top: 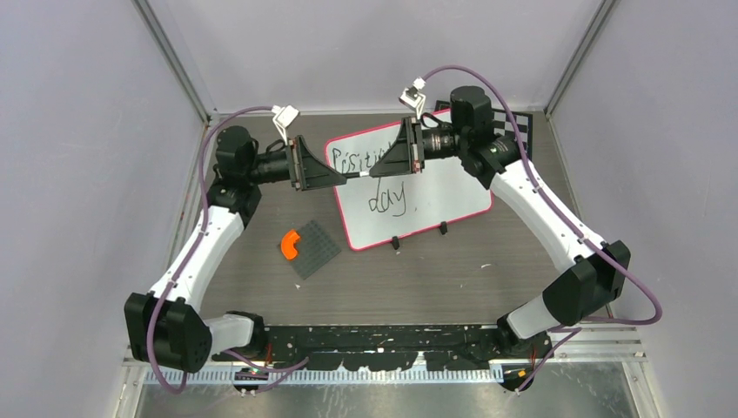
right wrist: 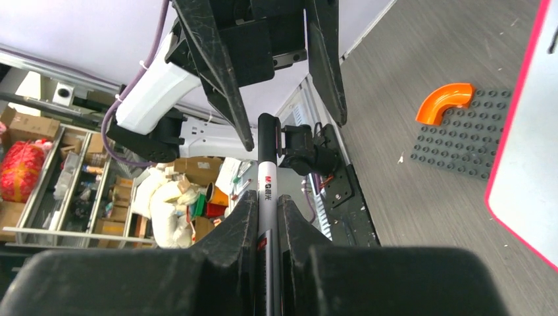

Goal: Write a sentence on the whiteboard
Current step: Close the whiteboard marker at the center of the board.

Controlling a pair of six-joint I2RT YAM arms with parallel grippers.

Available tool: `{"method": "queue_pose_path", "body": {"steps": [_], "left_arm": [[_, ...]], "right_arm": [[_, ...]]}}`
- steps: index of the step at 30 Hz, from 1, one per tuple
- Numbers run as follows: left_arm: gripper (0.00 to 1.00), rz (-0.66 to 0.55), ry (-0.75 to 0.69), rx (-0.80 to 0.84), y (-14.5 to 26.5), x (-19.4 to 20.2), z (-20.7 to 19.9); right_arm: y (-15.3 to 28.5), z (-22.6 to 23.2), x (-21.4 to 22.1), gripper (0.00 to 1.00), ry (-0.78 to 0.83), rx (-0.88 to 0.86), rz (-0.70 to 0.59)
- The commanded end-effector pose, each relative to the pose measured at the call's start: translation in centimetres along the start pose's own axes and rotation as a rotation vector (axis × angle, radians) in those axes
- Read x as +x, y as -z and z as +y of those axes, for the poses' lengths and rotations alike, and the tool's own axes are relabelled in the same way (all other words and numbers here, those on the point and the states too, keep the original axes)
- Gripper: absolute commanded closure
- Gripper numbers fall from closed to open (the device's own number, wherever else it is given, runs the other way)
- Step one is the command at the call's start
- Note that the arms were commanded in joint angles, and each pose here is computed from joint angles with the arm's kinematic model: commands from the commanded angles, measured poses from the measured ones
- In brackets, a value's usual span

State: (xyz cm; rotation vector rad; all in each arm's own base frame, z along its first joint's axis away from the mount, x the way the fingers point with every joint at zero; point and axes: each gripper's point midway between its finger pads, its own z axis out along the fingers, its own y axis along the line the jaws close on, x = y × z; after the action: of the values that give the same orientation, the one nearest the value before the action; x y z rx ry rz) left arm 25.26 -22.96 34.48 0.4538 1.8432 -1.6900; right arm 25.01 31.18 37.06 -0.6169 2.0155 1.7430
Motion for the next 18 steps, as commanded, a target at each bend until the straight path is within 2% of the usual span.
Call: {"method": "queue_pose_path", "body": {"steps": [1,6,11,13,16,18], "left_arm": [[0.37,0.015,-0.183,0.111,0.3,-0.1,-4.3],[0.38,0.081,-0.307,0.026,0.7,0.9,-3.6],[0.44,0.200,-0.443,-0.011,-0.3,3.2,-4.0],[0.51,0.241,-0.465,-0.018,-0.7,4.2,-4.2],[0.66,0.251,-0.485,-0.022,-0.8,4.3,-4.4],[0.71,0.258,-0.496,-0.028,-0.6,4.4,-4.3]], "right_arm": [[-0.4,2.1,0.3,1.00,0.005,-0.054,0.016],[-0.7,1.8,0.3,1.00,-0.048,-0.054,0.016],[-1.2,1.5,0.8,1.00,-0.080,-0.057,0.030],[-1.3,1.4,1.0,1.00,-0.087,-0.056,0.035],[-1.4,1.5,1.0,1.00,-0.090,-0.058,0.037],[-1.3,1.6,1.1,1.00,-0.090,-0.061,0.039]]}}
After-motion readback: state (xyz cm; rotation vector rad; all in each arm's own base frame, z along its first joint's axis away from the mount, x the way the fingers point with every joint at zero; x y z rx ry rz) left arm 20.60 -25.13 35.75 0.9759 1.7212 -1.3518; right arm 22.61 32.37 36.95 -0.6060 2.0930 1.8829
